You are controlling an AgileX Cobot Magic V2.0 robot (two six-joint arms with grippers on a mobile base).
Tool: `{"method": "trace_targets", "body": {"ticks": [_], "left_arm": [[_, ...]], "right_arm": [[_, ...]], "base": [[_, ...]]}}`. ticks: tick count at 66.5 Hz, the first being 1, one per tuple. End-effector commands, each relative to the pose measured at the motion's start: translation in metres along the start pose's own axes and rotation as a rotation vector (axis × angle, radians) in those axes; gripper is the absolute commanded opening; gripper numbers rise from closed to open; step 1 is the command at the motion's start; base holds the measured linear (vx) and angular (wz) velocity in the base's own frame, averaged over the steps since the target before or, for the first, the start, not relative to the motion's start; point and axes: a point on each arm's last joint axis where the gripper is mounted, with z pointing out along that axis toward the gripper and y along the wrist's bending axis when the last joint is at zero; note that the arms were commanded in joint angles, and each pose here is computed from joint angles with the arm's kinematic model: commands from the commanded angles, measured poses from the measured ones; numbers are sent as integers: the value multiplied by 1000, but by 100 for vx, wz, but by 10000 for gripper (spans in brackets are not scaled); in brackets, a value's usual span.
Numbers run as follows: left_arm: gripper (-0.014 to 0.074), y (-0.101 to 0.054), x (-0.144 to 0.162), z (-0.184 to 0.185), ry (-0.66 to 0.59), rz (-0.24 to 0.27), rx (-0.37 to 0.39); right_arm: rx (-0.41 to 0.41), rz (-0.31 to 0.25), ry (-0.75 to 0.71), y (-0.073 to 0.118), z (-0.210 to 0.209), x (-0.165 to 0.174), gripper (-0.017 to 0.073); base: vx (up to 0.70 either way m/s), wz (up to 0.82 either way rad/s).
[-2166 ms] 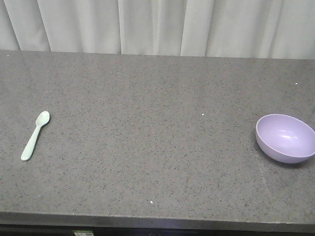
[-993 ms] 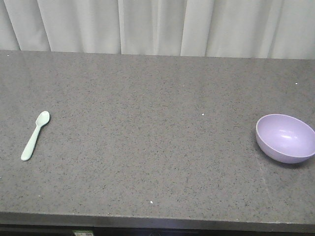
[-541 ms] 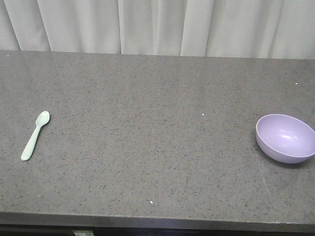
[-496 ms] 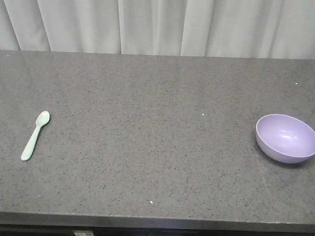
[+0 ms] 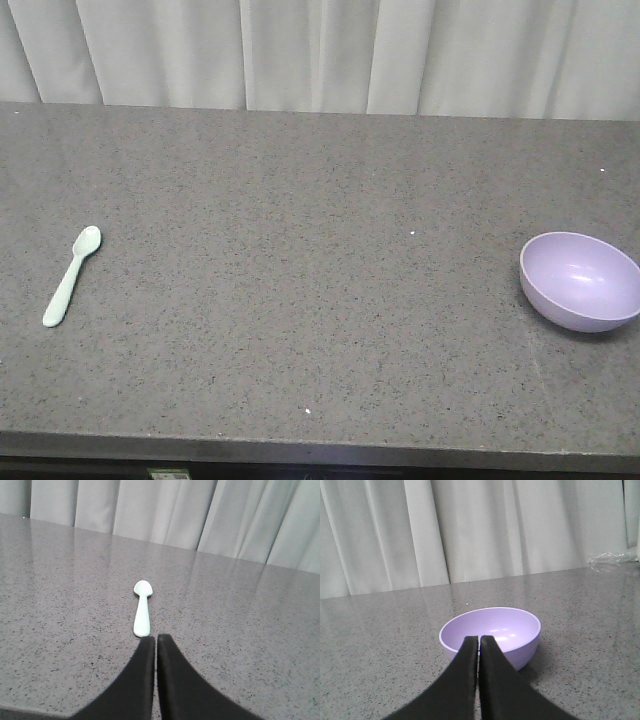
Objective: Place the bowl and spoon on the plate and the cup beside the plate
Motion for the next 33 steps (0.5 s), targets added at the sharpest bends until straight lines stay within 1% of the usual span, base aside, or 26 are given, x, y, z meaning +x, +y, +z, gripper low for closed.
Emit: {"method": "trace_targets", "body": {"ticks": [1, 33], "left_arm": [[-7, 0, 1, 0, -59, -9, 10], [-7, 0, 1, 0, -59, -9, 10]], "right_arm": [[-9, -16, -73, 1, -1, -4, -4], [-9, -16, -73, 1, -1, -4, -4]], "base": [[0, 0], [0, 0]]}}
